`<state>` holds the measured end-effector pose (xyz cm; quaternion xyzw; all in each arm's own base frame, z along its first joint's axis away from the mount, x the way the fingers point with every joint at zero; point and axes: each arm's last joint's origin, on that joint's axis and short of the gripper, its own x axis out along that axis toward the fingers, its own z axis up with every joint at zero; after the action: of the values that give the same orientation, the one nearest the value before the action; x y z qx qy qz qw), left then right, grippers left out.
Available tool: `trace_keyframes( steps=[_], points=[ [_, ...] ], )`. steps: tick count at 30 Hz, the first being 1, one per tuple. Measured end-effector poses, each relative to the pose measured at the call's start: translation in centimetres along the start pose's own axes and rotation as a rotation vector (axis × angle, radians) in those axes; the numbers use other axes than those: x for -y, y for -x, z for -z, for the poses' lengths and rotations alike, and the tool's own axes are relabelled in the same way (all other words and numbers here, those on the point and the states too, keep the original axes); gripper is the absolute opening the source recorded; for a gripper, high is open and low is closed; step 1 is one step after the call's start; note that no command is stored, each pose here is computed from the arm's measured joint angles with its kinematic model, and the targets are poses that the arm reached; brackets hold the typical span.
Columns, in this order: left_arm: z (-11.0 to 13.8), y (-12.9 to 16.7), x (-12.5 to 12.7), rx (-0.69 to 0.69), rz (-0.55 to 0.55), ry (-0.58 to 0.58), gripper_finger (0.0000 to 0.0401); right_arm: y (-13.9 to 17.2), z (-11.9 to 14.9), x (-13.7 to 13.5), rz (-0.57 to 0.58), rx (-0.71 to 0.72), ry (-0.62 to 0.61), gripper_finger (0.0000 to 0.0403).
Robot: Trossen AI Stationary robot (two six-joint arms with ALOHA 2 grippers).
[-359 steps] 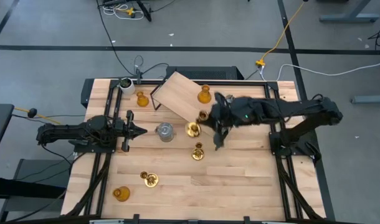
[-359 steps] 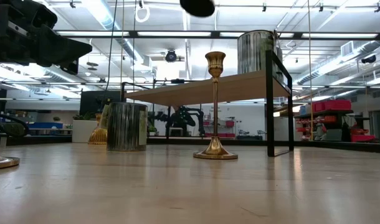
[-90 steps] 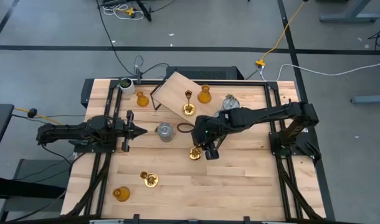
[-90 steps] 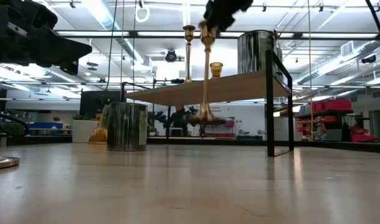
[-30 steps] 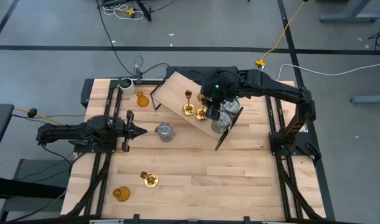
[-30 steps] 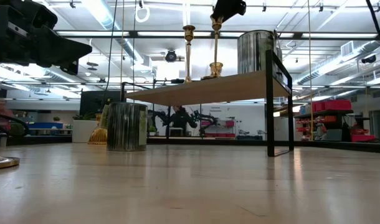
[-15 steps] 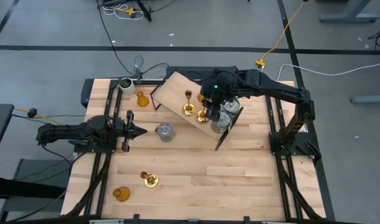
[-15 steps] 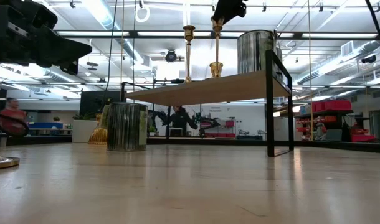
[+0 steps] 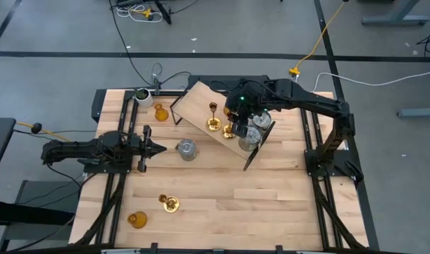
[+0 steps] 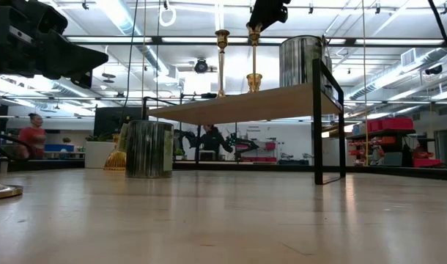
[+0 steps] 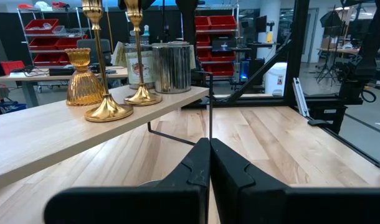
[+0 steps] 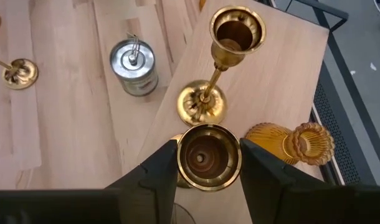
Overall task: Pick & Place candle stick holders
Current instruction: Put the top gold candle holder on the shelf, then adjust the gold candle holders on the shelf
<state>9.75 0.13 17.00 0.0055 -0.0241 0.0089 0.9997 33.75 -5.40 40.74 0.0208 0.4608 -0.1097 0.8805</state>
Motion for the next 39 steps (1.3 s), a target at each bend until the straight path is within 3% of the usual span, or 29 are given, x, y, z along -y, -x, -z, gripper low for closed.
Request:
trace_keyframes(
  steps=[10,31,39],
  points=[
    [0.0,0.0,0.0,0.0,0.0,0.0,0.0012,0.0,-0.04,-0.01,-0.001,0.004,0.015,0.0163],
    [0.01,0.0,0.0,0.0,0.0,0.0,0.0012,-0.01,-0.18,0.1,0.034,0.018,0.013,0.0343],
    [0.0,0.0,0.0,0.0,0.0,0.0,0.0012,0.54,-0.11,0.11,0.025,0.031,0.02,0.0366]
  ],
)
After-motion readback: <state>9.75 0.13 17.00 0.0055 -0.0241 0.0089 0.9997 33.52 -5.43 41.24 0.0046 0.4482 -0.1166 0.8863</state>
